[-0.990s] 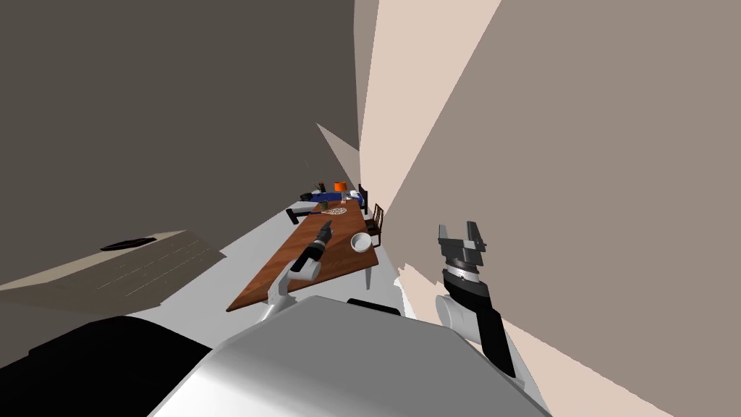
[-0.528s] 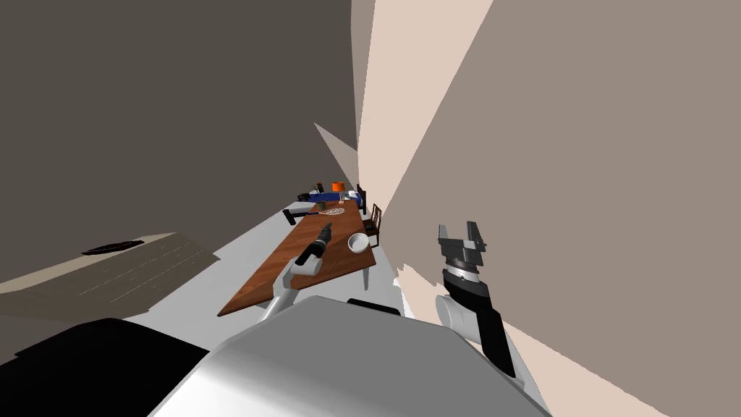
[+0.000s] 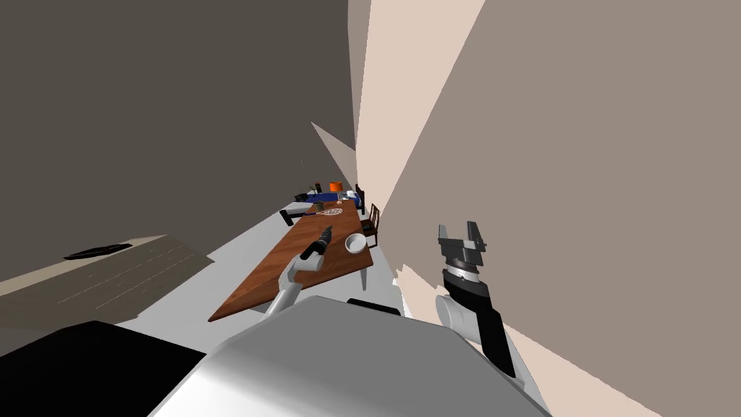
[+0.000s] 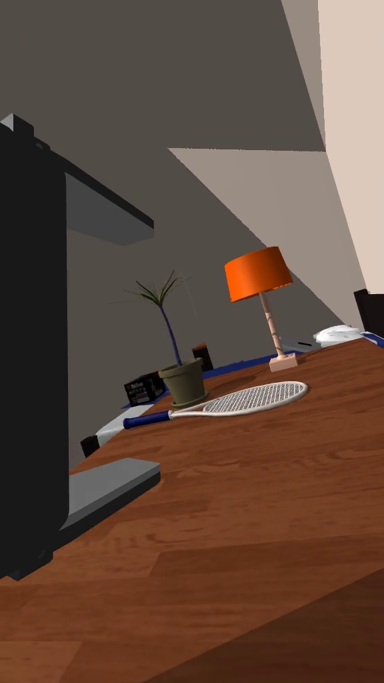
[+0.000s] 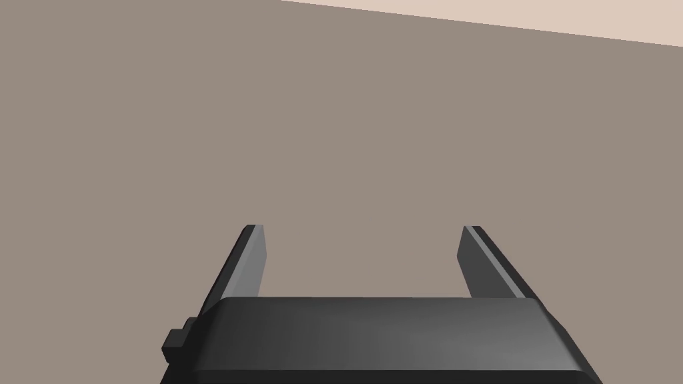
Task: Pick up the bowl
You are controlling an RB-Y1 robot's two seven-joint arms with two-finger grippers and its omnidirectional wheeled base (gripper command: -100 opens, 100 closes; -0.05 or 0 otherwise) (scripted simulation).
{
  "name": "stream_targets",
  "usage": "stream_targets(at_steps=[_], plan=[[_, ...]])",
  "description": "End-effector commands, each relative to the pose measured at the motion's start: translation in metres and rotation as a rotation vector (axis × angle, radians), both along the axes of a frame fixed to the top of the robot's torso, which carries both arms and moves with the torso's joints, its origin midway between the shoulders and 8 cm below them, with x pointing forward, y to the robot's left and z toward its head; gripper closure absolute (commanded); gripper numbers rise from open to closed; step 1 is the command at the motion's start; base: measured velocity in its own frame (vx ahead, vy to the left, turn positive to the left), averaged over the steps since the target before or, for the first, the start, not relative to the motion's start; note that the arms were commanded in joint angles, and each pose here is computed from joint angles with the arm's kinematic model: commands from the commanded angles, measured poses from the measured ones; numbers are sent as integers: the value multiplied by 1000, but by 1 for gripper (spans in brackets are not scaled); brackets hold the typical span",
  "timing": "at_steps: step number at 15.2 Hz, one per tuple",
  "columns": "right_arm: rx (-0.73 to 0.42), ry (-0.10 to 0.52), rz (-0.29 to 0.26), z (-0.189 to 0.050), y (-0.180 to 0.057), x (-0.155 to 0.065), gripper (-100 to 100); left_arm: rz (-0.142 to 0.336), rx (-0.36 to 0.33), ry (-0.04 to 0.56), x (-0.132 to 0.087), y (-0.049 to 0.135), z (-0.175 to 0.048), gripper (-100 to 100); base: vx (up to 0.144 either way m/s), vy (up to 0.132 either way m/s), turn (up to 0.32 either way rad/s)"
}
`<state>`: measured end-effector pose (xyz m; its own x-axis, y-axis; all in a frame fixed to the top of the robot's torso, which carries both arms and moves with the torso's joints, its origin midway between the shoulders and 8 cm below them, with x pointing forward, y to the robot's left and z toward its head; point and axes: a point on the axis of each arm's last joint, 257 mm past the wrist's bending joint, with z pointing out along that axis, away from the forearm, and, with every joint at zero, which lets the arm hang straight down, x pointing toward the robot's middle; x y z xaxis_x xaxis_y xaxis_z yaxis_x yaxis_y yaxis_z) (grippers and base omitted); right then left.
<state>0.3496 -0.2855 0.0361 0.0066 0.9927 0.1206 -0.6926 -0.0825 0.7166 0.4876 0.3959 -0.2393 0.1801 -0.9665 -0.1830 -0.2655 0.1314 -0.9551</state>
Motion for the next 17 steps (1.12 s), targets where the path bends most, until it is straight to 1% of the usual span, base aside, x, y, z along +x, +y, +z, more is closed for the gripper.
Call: stream_targets(at_steps=[1,2,3,4,5,6,7,8,9,10,11,12,13,14,15,16,17], plan=[[0,0,0,0,0,0,0,17,-12,55,1,6,-16,-100,17,-42,-39],[0,0,0,0,0,0,0,30,-22,82,5,9,-24,-100,20,-48,-46],[0,0,0,0,0,0,0,35,-27,105,3,10,-31,-100,19,-47,-37],[0,0,0,0,0,0,0,37,-29,114,2,10,-33,-100,14,-33,-12],[0,0,0,0,0,0,0,51,-42,148,4,13,-43,-100,17,-39,-37],[0,0,0,0,0,0,0,54,-46,167,2,14,-48,-100,19,-40,-40],[0,0,0,0,0,0,0,55,-47,172,1,14,-49,-100,12,-26,-10],[0,0,0,0,0,0,0,69,-62,212,2,16,-61,-100,15,-32,-34],[0,0,0,0,0,0,0,72,-66,230,0,16,-65,-100,16,-36,-36],[0,0,0,0,0,0,0,72,-66,230,0,16,-65,-100,11,-26,-10],[0,0,0,0,0,0,0,85,-83,269,0,18,-77,-100,12,-28,-25],[0,0,0,0,0,0,0,87,-86,284,-2,18,-80,-100,16,-33,-40],[0,0,0,0,0,0,0,88,-86,287,-2,18,-80,-100,12,-27,-20],[0,0,0,0,0,0,0,98,-104,323,-2,18,-91,-100,14,-34,-29],[0,0,0,0,0,0,0,101,-108,342,-5,18,-95,-100,12,-35,-39],[0,0,0,0,0,0,0,102,-108,343,-5,18,-95,-100,7,-26,-14],[0,0,0,0,0,0,0,112,-127,387,-6,16,-107,-100,15,-36,-27]])
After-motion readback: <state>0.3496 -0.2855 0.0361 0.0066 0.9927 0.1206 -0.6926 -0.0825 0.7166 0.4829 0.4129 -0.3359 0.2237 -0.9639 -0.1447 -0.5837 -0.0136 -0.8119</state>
